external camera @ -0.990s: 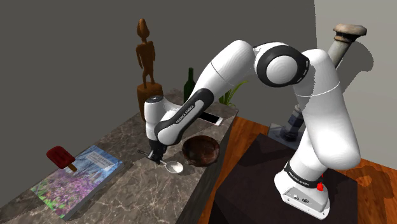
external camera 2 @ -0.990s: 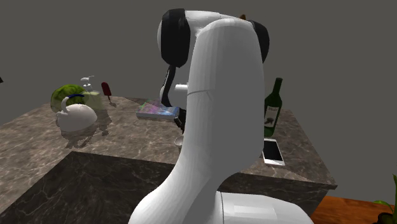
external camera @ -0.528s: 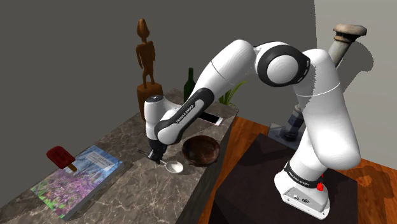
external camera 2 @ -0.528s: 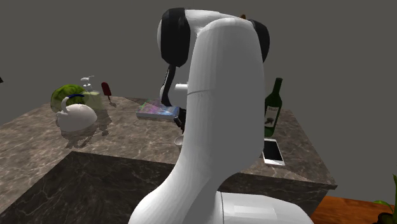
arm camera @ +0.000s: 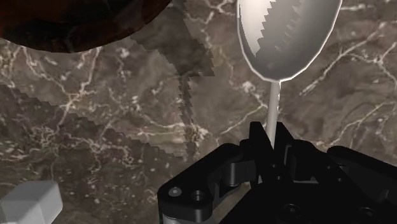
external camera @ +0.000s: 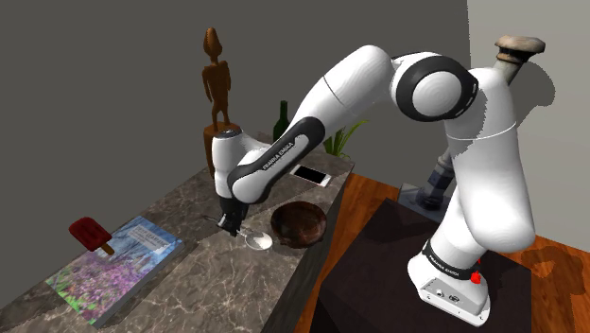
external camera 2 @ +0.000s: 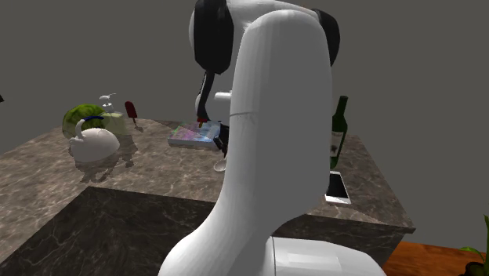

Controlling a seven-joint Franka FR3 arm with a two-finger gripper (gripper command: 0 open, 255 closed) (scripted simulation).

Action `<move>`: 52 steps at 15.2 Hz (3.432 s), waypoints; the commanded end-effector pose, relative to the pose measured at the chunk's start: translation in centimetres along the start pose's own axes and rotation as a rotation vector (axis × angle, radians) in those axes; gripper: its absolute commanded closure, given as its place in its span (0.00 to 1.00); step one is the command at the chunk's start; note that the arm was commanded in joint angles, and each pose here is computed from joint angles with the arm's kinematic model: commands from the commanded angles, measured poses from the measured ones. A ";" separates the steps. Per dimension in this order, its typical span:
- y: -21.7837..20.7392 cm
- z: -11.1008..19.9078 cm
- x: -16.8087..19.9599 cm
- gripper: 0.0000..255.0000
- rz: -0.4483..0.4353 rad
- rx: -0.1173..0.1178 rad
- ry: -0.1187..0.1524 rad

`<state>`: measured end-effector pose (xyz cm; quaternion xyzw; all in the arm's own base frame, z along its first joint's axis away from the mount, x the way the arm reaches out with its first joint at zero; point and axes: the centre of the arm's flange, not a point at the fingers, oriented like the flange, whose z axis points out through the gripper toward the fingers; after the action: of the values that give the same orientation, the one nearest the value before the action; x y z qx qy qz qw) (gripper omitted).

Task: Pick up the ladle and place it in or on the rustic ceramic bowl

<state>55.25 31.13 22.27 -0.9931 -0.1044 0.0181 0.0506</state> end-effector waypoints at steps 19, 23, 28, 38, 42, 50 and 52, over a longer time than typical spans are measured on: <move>-1.1 -10.5 -0.2 1.00 0.000 0.000 0.000; -1.3 -12.6 -0.3 1.00 0.000 0.000 0.000; 1.8 -13.4 -4.5 1.00 0.000 0.000 0.000; 9.6 -14.8 -15.1 1.00 0.000 0.000 0.000; 10.7 -13.5 -16.4 1.00 0.000 0.000 0.000; 11.2 -9.3 -16.3 1.00 0.000 0.000 0.000; 11.3 -8.2 -16.2 1.00 0.000 0.000 0.000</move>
<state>42.05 16.09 30.26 -0.9931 -0.1044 0.0185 0.0505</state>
